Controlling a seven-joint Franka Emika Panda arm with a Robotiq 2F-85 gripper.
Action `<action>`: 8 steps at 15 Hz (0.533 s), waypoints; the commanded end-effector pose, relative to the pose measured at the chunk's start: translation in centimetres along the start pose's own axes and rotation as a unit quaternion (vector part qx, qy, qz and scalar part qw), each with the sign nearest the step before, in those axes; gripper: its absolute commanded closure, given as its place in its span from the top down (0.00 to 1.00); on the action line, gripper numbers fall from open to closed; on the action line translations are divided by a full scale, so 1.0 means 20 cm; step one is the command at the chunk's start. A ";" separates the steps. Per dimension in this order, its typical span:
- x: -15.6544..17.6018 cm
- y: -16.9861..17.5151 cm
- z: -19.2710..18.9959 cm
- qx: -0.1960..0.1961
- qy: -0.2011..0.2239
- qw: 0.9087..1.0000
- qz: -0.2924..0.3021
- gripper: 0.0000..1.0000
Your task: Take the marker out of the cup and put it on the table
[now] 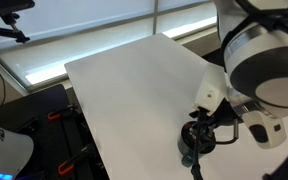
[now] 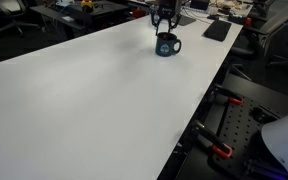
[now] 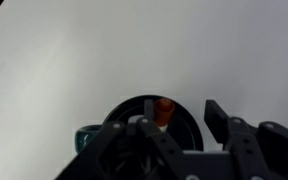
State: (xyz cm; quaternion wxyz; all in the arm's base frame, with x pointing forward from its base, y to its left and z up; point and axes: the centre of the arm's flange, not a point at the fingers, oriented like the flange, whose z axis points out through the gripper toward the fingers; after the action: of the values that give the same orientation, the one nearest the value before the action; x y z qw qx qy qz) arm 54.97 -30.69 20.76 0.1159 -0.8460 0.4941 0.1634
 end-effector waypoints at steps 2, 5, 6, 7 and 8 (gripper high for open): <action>0.05 -0.01 -0.05 0.019 -0.013 1.000 0.001 0.59; 0.06 0.00 -0.06 0.022 -0.014 1.000 0.004 0.56; 0.07 0.00 -0.05 0.022 -0.014 1.000 0.004 0.52; 0.07 0.01 -0.05 0.022 -0.014 1.000 0.005 0.52; 0.07 0.01 -0.04 0.021 -0.015 1.000 0.006 0.51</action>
State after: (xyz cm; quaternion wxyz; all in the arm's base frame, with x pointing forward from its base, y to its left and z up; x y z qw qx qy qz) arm 55.21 -31.97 20.91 0.1235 -0.8405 0.5029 0.1591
